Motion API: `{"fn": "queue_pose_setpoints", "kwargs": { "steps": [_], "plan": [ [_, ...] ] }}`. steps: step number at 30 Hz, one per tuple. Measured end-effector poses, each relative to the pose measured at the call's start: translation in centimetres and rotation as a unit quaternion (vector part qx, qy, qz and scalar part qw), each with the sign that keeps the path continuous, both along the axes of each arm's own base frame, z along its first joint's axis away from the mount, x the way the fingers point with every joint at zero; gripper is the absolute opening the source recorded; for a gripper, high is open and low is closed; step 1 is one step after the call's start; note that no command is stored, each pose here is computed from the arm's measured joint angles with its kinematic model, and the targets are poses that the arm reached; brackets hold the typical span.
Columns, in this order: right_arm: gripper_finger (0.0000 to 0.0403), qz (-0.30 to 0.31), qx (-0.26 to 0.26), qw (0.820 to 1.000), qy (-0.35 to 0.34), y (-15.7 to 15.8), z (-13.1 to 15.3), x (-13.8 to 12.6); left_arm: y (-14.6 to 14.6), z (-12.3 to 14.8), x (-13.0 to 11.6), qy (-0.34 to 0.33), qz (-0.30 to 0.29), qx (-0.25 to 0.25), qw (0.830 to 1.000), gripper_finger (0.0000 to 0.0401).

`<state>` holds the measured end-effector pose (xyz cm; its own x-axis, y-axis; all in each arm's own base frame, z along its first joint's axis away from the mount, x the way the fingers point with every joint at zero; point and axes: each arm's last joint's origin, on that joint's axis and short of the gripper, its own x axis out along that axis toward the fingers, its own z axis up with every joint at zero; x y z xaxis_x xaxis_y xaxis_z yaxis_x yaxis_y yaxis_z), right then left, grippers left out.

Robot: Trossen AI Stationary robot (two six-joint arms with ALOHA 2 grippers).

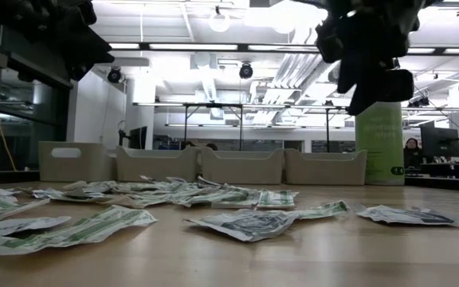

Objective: Pick & Place First Aid Supplies
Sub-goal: Put the gray towelette pack into the middle right gray bin

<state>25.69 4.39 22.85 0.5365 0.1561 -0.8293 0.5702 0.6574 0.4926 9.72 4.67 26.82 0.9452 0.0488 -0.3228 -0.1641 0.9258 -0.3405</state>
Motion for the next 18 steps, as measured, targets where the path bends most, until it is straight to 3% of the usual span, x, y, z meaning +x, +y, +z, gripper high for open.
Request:
{"fn": "queue_pose_setpoints", "kwargs": {
  "steps": [9,18],
  "plan": [
    [0.0176,0.139,-0.028,0.99,0.003,4.9,-2.5,0.8,-0.1,-0.1,0.0,0.003,-0.011,-0.009,1.0,0.0112],
    [0.0147,0.218,-0.044,0.975,-0.006,7.6,-5.6,2.2,-0.2,-0.7,-0.3,0.033,-0.01,-0.029,0.999,0.0112]
  ]
}}
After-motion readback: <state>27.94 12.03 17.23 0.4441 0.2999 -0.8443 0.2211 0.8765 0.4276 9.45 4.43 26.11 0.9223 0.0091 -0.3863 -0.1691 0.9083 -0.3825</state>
